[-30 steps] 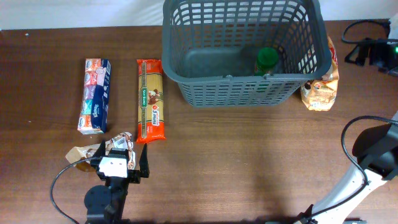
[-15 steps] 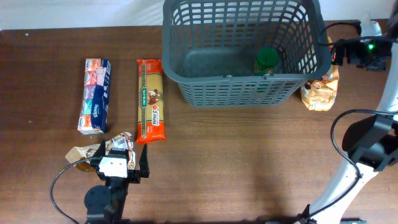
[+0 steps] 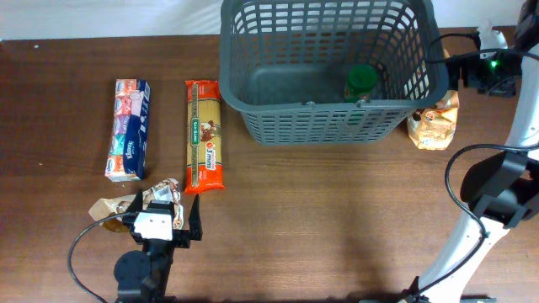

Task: Pack container
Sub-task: 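Move the right gripper to the orange Nescafe pouch beside the basket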

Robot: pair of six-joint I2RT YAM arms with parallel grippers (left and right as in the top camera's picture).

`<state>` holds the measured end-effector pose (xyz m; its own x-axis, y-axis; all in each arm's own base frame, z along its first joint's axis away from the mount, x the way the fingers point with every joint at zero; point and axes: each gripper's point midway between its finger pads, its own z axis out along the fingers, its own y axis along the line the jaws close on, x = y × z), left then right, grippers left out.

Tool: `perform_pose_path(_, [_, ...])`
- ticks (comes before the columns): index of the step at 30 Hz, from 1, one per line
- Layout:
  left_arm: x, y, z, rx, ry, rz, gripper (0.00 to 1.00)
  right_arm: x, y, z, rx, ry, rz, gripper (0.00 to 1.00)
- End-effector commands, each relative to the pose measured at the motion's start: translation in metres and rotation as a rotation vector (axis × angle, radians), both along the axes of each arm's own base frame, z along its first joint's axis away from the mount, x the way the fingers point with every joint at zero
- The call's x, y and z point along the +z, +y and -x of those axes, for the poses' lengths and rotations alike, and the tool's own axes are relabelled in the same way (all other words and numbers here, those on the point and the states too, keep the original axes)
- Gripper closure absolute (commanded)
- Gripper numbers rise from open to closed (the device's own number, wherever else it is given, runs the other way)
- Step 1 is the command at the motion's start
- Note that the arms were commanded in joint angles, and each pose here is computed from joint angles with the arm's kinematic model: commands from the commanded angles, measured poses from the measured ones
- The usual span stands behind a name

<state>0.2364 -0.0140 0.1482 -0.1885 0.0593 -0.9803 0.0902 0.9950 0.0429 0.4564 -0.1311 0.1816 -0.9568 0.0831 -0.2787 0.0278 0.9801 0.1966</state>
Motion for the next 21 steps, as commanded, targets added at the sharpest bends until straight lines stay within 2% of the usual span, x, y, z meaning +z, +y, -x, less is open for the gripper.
perform_pose_path(1, [0.0,0.002,0.0,0.011,-0.004,0.005,0.01,-0.017,0.004,-0.001,0.013,0.033,-0.018,0.01])
perform_pose_path(21, [0.0,0.002,0.0,0.011,-0.004,0.005,0.01,-0.06,0.008,-0.01,0.021,0.095,-0.092,0.01])
